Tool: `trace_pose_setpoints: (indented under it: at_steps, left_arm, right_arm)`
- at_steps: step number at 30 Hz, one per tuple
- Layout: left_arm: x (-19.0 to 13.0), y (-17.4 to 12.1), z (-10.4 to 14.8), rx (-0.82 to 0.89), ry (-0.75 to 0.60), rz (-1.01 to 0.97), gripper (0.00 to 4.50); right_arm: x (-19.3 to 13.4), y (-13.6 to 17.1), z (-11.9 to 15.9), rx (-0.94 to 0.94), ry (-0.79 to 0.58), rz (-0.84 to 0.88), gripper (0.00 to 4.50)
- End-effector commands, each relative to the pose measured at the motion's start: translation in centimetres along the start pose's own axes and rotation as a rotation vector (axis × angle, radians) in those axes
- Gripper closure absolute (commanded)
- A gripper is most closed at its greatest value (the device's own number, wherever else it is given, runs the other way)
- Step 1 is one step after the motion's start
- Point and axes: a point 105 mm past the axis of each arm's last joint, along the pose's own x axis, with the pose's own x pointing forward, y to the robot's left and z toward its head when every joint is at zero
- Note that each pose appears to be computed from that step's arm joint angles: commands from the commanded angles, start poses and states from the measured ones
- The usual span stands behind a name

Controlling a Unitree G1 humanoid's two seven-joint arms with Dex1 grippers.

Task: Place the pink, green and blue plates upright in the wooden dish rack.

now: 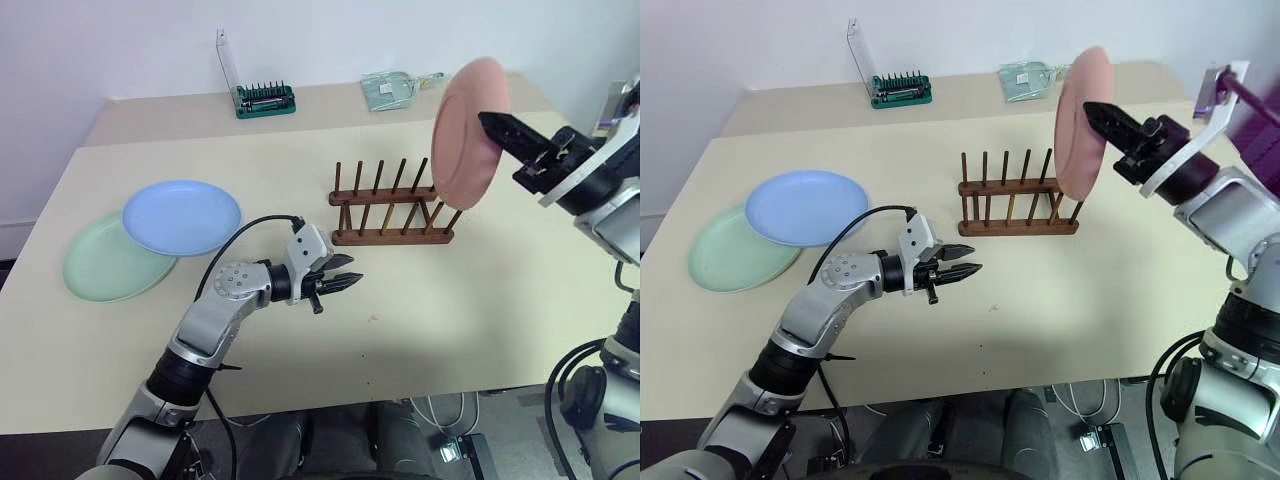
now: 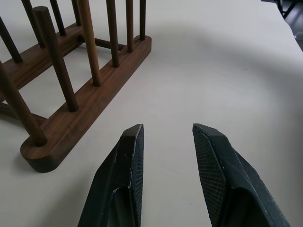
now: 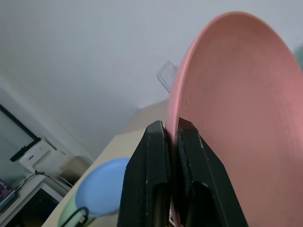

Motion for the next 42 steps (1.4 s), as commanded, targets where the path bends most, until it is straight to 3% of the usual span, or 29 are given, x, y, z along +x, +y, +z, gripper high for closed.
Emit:
trace_pose_setpoints:
  at_steps: [1, 4, 7, 9, 10, 12, 14, 16, 17, 18, 20, 22, 24, 28, 31, 36, 42]
  left_arm:
    - [0.0, -0.4, 1.5, 0.034, -0.047, -0.016, 2.87]
    - [0.1, -0.6, 1.6, 0.035, -0.048, -0.022, 2.87]
    - [-0.1, -0.6, 1.6, 0.021, -0.053, -0.023, 2.87]
    - [-0.4, -0.7, 1.9, 0.006, -0.070, -0.020, 2.87]
    - [-0.5, -0.3, 2.2, -0.014, -0.088, 0.004, 2.62]
    - [-0.7, 0.1, 2.5, -0.037, -0.106, 0.032, 1.98]
    - [-1.7, 1.8, 4.8, -0.063, -0.216, 0.131, 0.94]
    - [-4.4, 6.7, 7.8, -0.098, -0.361, 0.452, 0.02]
    - [-5.7, 8.5, 8.6, -0.118, -0.402, 0.578, 0.02]
    - [-8.4, 11.3, 9.1, -0.105, -0.412, 0.825, 0.02]
    - [-12.6, 14.1, 9.5, -0.078, -0.414, 1.155, 0.02]
    - [-17.5, 15.2, 9.7, -0.067, -0.438, 1.470, 0.02]
    - [-20.5, 15.2, 9.5, -0.039, -0.416, 1.656, 0.02]
    - [-28.6, 12.9, 5.5, -0.162, -0.337, 2.086, 0.02]
    - [-31.4, 10.5, 0.6, -0.378, -0.256, 2.220, 0.02]
    - [-31.9, 7.7, -4.3, -0.587, -0.167, 2.256, 0.02]
    - [-28.3, 8.6, -7.8, -0.786, -0.067, 2.034, 0.02]
  right_arm:
    - [0.2, -0.2, 0.4, -0.010, -0.016, 0.010, 4.47]
    - [0.4, -0.6, 0.6, -0.027, -0.024, -0.003, 3.41]
    - [0.6, -0.1, 1.6, -0.141, -0.058, -0.015, 2.03]
    - [0.5, -0.1, 2.5, -0.248, -0.079, -0.047, 2.03]
    - [0.3, 0.1, 3.2, -0.351, -0.102, -0.068, 2.01]
    - [0.2, 0.4, 4.0, -0.477, -0.125, -0.081, 2.00]
    - [-0.4, 1.0, 6.1, -0.630, -0.173, -0.111, 2.00]
    - [-0.7, 3.1, 7.5, -0.817, -0.178, -0.080, 2.00]
    - [-0.7, 4.0, 7.6, -0.869, -0.173, -0.053, 2.00]
    - [-0.3, 5.4, 7.0, -0.916, -0.145, 0.012, 2.00]
    - [0.1, 7.0, 5.8, -0.961, -0.096, 0.107, 2.00]
    - [0.9, 7.9, 3.7, -0.982, -0.026, 0.191, 2.00]
    - [1.3, 7.9, 2.2, -1.001, 0.024, 0.229, 2.00]
    - [2.1, 7.1, -0.8, -0.975, 0.124, 0.304, 2.00]
    - [2.5, 6.8, -2.0, -0.959, 0.159, 0.336, 2.00]
    - [2.9, 6.5, -3.2, -0.948, 0.191, 0.373, 2.00]
    - [1.9, 8.6, -5.9, -0.870, 0.253, 0.508, 2.00]
